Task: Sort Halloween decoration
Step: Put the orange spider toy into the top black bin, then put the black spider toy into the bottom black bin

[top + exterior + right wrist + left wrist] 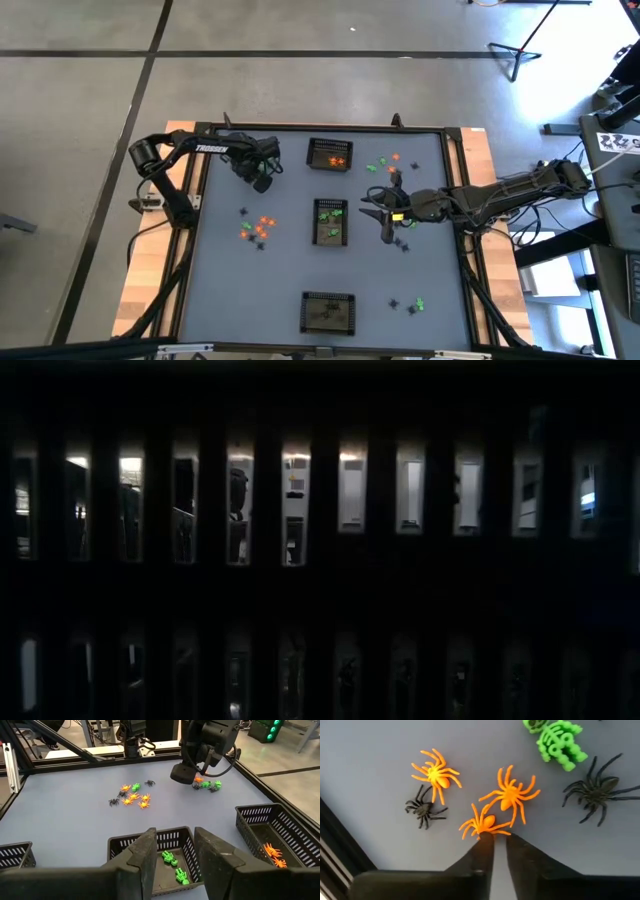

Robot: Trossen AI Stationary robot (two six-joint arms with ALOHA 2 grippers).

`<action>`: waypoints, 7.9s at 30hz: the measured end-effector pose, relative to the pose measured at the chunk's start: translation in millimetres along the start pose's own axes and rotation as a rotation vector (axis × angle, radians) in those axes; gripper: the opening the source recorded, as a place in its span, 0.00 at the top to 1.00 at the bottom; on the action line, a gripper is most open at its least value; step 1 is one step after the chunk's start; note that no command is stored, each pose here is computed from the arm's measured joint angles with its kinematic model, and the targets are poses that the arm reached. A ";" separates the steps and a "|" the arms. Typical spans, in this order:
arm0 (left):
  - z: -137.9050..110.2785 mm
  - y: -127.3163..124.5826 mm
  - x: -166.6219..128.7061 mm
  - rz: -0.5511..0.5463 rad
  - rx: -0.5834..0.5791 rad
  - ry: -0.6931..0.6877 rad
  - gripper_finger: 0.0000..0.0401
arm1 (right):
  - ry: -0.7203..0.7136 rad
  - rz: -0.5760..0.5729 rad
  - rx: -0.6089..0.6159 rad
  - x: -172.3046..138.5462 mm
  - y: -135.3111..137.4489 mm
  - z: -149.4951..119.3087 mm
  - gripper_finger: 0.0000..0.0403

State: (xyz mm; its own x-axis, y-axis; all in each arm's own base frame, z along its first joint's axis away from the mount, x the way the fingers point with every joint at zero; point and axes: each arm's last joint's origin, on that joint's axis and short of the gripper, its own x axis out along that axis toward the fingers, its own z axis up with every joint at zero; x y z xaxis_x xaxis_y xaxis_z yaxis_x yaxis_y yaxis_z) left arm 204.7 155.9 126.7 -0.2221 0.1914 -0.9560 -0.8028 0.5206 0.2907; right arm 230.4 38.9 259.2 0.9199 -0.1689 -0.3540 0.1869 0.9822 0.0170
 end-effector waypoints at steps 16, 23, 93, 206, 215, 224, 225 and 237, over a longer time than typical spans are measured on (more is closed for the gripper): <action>-15.2 8.4 -33.1 -0.017 0.039 -0.066 1.00 | 0.032 -0.006 0.012 3.0 0.4 -4.1 0.68; -27.3 8.5 -59.4 -0.090 0.018 -0.155 1.00 | 0.044 -0.009 0.017 8.0 1.6 -6.8 0.68; 14.1 -60.7 -133.1 -0.423 0.156 -0.720 1.00 | 0.021 -0.013 0.030 10.8 2.6 -5.3 0.68; -6.8 -26.1 -15.7 -0.309 0.089 -0.293 1.00 | 0.088 -0.027 0.021 21.3 4.8 -15.7 0.68; -11.0 -30.6 -53.2 -0.364 0.127 -0.400 1.00 | 0.086 -0.027 0.021 21.3 4.8 -15.6 0.68; -39.0 -56.3 -112.5 -0.497 0.181 -0.685 1.00 | 0.018 0.033 0.053 27.9 9.6 -11.7 0.68; -43.4 -61.8 -118.3 -0.515 0.193 -0.722 1.00 | -0.008 0.062 0.057 31.6 11.6 -12.4 0.68; -98.2 -111.5 -164.7 -0.625 0.225 -1.069 1.00 | -0.200 0.185 0.118 81.6 16.3 -41.2 0.68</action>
State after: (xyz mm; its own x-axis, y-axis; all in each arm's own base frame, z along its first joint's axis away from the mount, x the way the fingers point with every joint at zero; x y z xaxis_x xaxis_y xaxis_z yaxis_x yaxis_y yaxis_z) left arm 276.4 -15.4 248.0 0.8039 0.3837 -0.4545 -0.4736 0.8752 -0.0989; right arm 294.3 44.4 192.1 0.9895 -0.0127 -0.1437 0.0383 0.9834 0.1772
